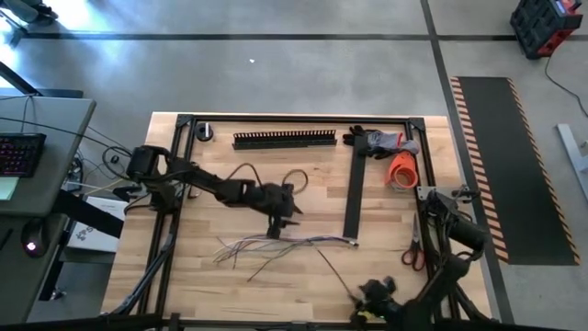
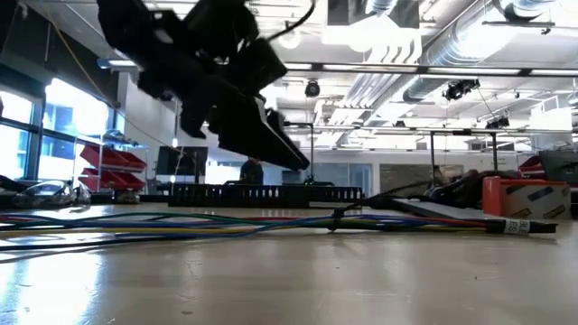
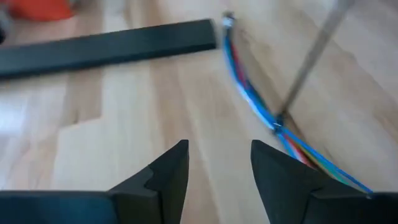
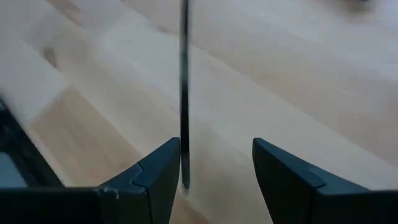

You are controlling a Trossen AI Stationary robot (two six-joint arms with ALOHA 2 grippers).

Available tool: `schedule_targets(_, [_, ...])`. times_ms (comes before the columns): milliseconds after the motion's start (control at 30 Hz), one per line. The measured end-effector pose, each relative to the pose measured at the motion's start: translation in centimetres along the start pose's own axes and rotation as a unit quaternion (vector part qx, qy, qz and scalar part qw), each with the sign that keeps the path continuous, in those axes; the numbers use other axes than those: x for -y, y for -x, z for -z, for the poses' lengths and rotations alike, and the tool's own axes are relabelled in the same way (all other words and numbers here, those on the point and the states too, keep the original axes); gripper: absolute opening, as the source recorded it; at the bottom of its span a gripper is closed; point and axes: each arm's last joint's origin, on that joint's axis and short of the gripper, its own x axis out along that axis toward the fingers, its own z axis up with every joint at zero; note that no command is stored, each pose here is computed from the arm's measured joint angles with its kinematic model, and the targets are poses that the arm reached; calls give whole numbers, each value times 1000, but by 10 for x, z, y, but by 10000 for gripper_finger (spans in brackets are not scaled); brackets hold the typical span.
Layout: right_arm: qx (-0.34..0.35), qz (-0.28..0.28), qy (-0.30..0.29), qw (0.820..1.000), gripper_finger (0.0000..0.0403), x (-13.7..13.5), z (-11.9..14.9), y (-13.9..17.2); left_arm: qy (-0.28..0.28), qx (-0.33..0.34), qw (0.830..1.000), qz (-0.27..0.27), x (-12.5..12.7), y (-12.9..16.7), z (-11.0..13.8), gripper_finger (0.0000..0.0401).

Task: Ziptie cables
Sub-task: Put the cable wires into the black cable duct

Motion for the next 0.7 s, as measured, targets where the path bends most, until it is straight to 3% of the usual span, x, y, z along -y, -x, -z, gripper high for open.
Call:
schedule_targets(133, [33,-49,38,998,185,-6,-11,-22,67,50,996,-9,-20,6,11,147])
schedule_targets(300, [8,-2,166,986,185,7,-58,-6,114,89,987,-70,-51,12,16,144])
schedule_targets(433, [-27,58,260,963,185,45,-110,27,156,97,980,-80,-68,16,21,144])
schedule_targets(567, [-54,59,266,961,185,94,-147,46,171,97,978,-70,-67,16,21,144])
schedule_targets(700, [-45,-16,219,975,185,136,-148,30,164,94,980,-57,-56,13,18,144])
